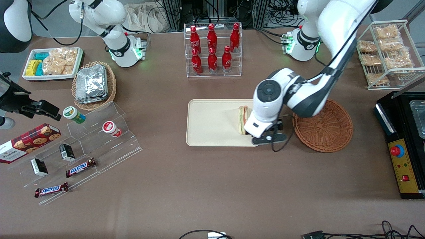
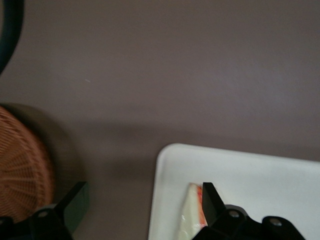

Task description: Place sandwich from basket to tray

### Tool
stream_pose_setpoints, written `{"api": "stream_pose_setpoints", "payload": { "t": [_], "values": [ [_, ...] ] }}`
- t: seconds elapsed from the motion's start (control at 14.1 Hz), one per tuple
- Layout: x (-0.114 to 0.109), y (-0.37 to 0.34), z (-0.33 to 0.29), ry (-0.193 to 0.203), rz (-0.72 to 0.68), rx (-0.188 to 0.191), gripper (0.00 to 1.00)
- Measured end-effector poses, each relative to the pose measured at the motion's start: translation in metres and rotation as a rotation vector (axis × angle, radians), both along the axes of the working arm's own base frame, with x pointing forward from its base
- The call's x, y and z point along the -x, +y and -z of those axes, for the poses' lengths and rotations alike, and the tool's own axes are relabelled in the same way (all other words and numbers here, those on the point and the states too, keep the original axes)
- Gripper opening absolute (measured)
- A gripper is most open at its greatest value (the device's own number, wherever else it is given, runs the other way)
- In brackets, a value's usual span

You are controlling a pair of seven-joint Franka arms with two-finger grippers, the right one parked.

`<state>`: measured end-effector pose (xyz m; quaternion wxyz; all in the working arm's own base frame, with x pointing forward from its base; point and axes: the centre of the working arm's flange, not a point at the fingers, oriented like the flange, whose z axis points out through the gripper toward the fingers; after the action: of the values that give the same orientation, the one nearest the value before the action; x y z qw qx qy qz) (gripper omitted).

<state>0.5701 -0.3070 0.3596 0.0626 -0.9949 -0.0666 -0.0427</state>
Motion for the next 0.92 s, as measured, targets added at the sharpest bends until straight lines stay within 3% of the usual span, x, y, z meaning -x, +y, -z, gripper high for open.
{"api": "stream_pose_setpoints", "payload": {
  "t": [0.21,0.43,0.71,0.92],
  "values": [
    [-0.02,0.048,-0.028,-0.04,-0.083,-0.016,1.0],
    [-0.028,0.064,-0.052,-0.064,-0.127,-0.005,1.0],
    [-0.038,0.081,-0.074,-0.046,-0.146,0.007,1.0],
    [-0.044,0.112,-0.092,-0.013,-0.105,0.052,1.0]
  ]
}}
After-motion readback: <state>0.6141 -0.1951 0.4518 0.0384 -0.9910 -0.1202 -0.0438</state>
